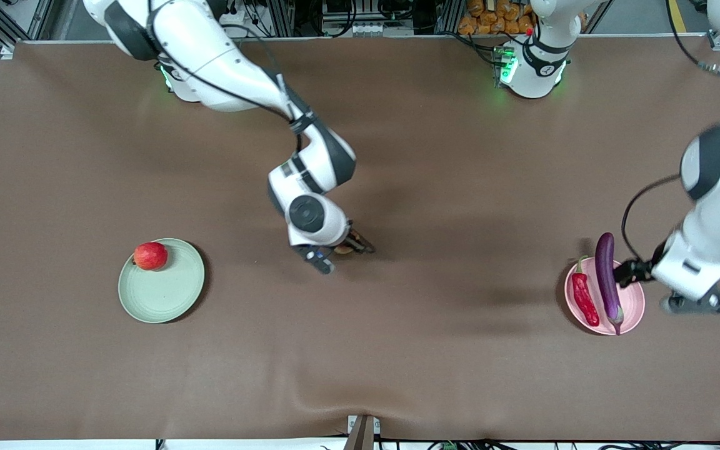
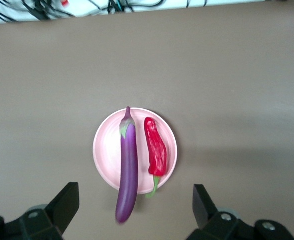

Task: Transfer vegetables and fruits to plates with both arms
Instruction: 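Place the peach on the green plate while the left arm withdraws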

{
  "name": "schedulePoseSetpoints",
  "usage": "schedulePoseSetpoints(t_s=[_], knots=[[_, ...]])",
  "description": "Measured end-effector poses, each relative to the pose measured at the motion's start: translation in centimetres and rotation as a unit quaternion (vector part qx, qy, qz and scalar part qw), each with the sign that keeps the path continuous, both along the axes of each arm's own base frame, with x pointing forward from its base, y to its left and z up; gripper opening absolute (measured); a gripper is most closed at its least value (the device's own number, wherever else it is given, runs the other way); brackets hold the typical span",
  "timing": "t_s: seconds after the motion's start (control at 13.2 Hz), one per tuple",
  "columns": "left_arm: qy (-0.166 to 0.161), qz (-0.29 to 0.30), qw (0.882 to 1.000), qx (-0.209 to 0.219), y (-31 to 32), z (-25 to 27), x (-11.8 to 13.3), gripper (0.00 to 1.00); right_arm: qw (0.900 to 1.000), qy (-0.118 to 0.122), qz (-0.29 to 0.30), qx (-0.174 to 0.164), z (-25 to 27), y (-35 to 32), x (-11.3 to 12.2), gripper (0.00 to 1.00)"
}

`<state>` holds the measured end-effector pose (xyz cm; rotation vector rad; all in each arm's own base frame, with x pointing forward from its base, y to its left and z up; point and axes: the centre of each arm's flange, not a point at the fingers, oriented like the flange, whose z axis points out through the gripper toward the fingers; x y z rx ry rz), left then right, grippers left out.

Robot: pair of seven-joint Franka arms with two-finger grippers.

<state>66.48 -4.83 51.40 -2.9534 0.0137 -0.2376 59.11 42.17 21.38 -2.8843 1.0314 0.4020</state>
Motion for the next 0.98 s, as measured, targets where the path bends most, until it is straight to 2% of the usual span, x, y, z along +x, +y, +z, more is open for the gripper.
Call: schedulePoseSetpoints(t_s=[0.15,0.3,0.38,0.53,0.68,0.83,0.98], knots=[[-0.019,0.002,1.0,0.002,-2.1,6.1,-3.0,1.0,0.999,0.029,0.038,0.007,2.7,-7.1,4.3,0.84],[-0.023,0.008,1.0,-0.012,-3.1,9.3,-5.1,1.0,0.994,0.057,0.087,0.033,5.0,-17.4,8.2,0.84],[-0.022,0.013,0.999,-0.026,-3.3,10.0,-5.6,1.0,0.991,0.063,0.112,0.048,5.6,-22.7,9.4,0.84],[-0.015,0.024,0.998,-0.05,-3.1,11.2,-6.4,1.0,0.984,0.058,0.164,0.046,5.9,-32.0,10.9,0.84],[-0.001,0.04,0.997,-0.062,-2.5,12.4,-7.6,1.0,0.98,0.054,0.186,0.037,5.5,-37.9,11.4,0.84],[0.019,0.05,0.996,-0.065,-2.5,13.7,-9.5,1.0,0.979,0.036,0.197,0.034,5.0,-39.8,11.8,0.84],[0.033,0.054,0.996,-0.066,-2.6,14.8,-11.0,1.0,0.979,0.03,0.2,0.035,3.6,-40.2,11.7,0.84]])
